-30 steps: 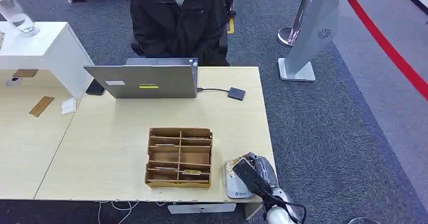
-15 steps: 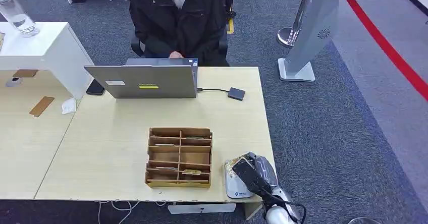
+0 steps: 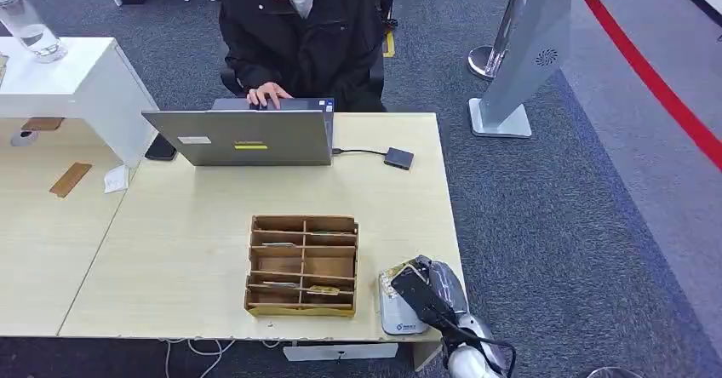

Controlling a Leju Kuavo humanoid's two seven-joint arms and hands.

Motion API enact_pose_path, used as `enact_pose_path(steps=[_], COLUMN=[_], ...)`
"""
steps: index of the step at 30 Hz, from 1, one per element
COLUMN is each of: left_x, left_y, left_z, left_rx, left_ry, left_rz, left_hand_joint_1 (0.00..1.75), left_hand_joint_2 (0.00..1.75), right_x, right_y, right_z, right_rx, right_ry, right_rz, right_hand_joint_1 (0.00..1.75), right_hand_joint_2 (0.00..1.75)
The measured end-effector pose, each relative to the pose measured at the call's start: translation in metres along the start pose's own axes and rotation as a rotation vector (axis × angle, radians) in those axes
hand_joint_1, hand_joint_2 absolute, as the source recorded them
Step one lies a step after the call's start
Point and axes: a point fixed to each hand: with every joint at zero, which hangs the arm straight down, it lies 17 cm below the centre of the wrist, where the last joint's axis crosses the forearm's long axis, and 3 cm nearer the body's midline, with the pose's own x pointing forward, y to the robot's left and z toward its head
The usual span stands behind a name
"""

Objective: Pass the card to the sensor for recognition and then transmit it.

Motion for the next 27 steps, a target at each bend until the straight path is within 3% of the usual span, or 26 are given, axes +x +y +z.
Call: enact_pose_path(steps=[27], left_x=[-0.003], left_y=[0.002], left_z=[0.0], left_rx=[0.011], left_ry=[0.015], left_rz=[0.019], left_hand_joint_1=[0.0], left_hand_joint_2=[0.0], right_x=[0.031], right_y=[-0.015], right_z=[0.005], right_rx=[-0.071], right_ry=[-0.103], right_rz=[0.039], right_hand_joint_1=[1.75], right_hand_joint_2=[1.75])
